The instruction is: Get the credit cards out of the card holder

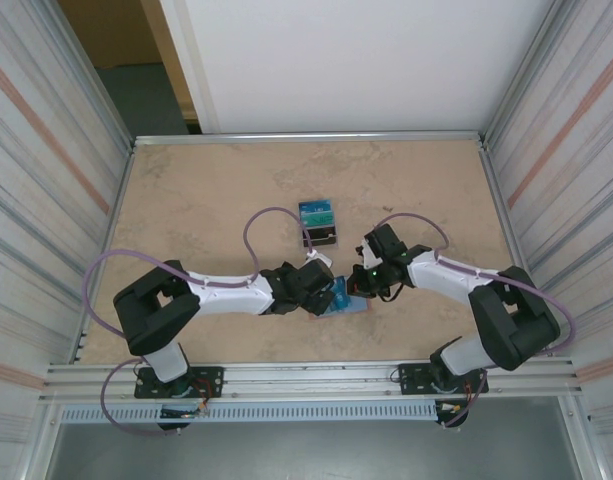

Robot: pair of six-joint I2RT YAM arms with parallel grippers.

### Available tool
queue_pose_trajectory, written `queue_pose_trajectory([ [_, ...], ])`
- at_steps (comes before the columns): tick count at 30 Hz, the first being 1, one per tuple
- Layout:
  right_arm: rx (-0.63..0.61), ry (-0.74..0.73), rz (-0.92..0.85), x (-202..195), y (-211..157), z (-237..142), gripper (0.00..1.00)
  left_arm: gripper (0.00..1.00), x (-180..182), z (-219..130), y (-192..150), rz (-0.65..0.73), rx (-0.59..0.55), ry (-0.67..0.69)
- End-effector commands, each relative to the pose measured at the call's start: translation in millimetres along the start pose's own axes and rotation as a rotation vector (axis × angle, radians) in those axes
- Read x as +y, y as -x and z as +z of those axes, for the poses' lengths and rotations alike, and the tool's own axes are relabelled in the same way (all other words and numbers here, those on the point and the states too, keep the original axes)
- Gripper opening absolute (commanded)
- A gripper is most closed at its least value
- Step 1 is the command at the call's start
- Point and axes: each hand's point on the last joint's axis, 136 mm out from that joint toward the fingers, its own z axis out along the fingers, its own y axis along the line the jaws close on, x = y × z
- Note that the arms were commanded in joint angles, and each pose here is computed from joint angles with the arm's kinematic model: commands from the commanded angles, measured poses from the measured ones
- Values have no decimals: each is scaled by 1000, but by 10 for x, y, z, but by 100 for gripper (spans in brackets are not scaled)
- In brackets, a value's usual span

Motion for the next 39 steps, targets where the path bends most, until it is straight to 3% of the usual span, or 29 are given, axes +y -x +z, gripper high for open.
queue_pose_trajectory([
  [1,-3,-3,-3,-39,-40,-60,2,99,42,65,-114,30,53,22],
  [10,-20,215,2,299,-23,-55,19,99,17,100,-151,27,69,15],
  [14,-26,217,6,282,-21,-35,21,99,3,106,-165,25,74,7],
  [20,-31,246,17,298,-4,19,19,99,-11,110,-172,11,73,-1],
  [27,-49,139,4,146,8,-15,2,99,12,76,-162,2,64,3],
  [34,-114,-27,-58,-2,66,-321,0,99,82,12,-173,3,59,16],
  [39,-169,-30,-109,68,89,-537,0,99,103,-124,-69,14,34,7],
])
